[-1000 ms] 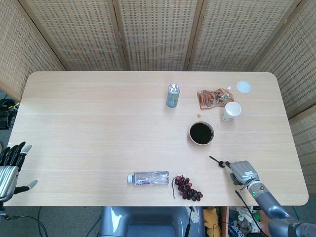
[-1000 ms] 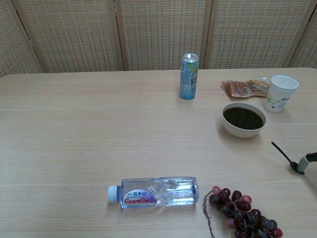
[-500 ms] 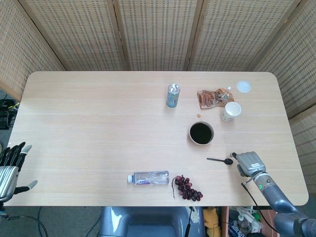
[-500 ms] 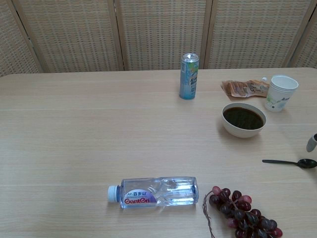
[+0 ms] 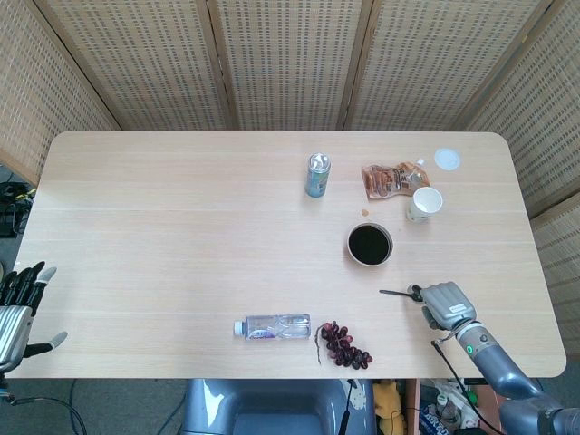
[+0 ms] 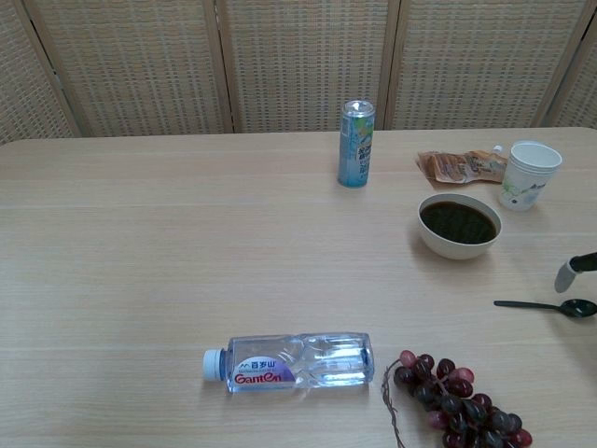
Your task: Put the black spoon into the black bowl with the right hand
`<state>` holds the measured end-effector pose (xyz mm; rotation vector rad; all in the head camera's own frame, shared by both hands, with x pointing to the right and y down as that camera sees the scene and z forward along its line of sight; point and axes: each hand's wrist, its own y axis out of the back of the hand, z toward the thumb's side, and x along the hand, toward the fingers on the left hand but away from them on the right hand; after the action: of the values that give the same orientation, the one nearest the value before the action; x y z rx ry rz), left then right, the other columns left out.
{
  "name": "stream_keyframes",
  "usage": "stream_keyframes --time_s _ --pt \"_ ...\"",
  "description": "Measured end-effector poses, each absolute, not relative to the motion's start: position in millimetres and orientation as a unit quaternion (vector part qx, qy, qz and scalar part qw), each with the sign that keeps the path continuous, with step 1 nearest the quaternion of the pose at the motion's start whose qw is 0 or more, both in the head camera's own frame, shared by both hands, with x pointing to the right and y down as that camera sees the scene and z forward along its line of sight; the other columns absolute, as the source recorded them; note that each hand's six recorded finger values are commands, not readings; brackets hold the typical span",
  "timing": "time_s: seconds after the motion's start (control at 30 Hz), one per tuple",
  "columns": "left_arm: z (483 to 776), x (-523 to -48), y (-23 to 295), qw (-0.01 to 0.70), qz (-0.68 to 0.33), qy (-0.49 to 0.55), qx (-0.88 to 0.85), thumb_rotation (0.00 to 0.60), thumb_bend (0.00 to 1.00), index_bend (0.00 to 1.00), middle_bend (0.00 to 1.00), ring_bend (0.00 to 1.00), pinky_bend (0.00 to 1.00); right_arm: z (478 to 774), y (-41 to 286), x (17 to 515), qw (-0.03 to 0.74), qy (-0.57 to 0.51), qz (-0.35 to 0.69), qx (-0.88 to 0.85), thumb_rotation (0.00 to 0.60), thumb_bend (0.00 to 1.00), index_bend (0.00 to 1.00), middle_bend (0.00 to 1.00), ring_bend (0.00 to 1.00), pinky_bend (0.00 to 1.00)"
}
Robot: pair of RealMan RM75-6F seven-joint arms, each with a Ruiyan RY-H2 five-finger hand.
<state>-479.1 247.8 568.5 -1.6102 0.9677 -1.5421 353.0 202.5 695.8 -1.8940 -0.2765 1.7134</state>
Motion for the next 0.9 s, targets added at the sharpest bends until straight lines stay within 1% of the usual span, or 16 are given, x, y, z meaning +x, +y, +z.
stream_keyframes --time_s 0.4,0.9 --pt "569.3 -479.8 248.8 0.348 -0.593 0.374 -0.623 0.6 0.04 0.0 0.0 0.0 0.0 708.9 223.5 364.9 0.262 -0.09 0.656 -0.702 0.6 0.81 0.27 0.94 0.97 1.0" --pt "569.1 -480.4 250.9 0.347 -0.595 0.373 -0.621 0.6 0.04 0.0 0.0 0.0 0.0 717.6 222.1 379.8 0.259 -0.087 0.672 -0.688 0.6 0.81 0.27 0.94 0.97 1.0"
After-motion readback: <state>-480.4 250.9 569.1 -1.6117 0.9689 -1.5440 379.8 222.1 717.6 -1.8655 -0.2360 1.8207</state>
